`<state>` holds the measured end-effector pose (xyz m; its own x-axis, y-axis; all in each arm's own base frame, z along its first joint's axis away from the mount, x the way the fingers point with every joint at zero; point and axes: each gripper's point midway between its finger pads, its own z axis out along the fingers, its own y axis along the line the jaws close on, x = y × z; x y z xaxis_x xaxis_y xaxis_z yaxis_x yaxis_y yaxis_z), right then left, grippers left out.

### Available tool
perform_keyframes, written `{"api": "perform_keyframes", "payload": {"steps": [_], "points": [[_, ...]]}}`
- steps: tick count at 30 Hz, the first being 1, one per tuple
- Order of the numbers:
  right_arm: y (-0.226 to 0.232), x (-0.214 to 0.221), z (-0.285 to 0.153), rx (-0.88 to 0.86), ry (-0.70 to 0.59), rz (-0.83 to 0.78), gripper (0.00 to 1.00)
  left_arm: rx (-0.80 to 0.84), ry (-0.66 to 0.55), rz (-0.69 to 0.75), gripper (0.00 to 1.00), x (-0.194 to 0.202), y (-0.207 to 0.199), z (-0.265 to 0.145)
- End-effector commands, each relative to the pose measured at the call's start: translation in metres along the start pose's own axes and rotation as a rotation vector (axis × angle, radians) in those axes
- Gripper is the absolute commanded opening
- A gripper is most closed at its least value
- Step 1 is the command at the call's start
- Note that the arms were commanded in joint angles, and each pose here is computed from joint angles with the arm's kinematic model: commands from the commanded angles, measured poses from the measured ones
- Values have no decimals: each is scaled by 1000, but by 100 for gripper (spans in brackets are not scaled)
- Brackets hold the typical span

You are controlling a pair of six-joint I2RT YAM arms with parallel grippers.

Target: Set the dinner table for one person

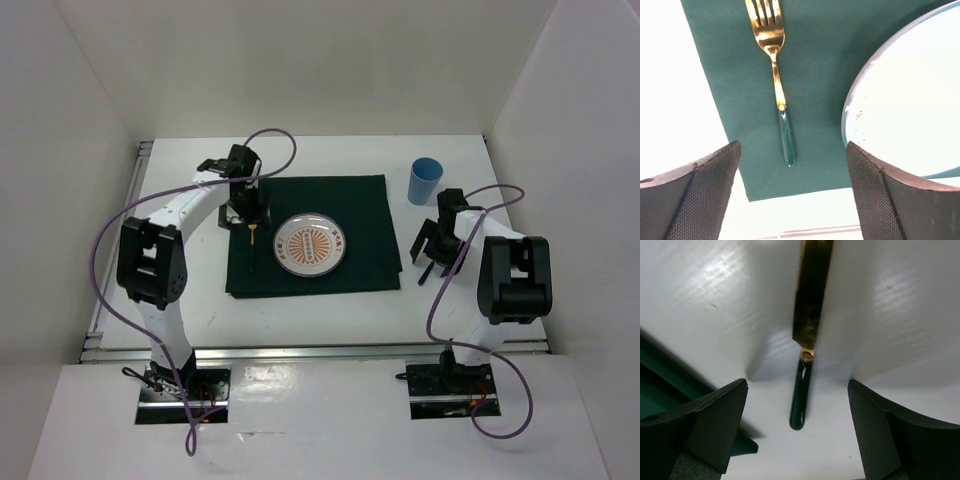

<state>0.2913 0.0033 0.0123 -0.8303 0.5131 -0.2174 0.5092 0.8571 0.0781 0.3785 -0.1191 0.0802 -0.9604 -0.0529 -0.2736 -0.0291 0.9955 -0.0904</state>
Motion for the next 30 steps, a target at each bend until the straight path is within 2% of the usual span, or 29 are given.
{"api": "perform_keyframes", "payload": {"steps": [1,4,8,11,12,13,16,19,23,27,28,30], "points": [[19,-20,9,-71,-34,-43,87,8,-204,45,91,-36,-1,-58],[15,-5,14,-83,-17,-32,82,-104,-314,68,92,-50,21,-78],[10,13,11,-97,4,-4,73,-105,-398,39,92,-58,39,-113],[7,24,14,-102,15,5,57,-97,-406,25,92,-58,49,-119],[7,24,14,-102,15,5,51,-98,-411,35,92,-56,50,-122],[5,28,16,-97,24,5,34,-101,-427,22,92,-57,55,-129],[-1,34,19,-79,51,23,0,-108,-431,-15,93,-57,71,-132],[-7,33,7,-59,19,34,0,-102,-426,-55,93,-59,85,-138],[-11,10,-31,-46,-114,48,0,-93,-458,-73,93,-60,95,-151],[3,-21,-89,-128,-256,6,0,-92,-472,-89,93,-57,101,-155],[10,-35,-112,-168,-321,-26,0,-98,-481,-88,93,-60,105,-156],[28,-42,-136,-241,-370,-100,0,-111,-480,-82,93,-57,108,-157]]}}
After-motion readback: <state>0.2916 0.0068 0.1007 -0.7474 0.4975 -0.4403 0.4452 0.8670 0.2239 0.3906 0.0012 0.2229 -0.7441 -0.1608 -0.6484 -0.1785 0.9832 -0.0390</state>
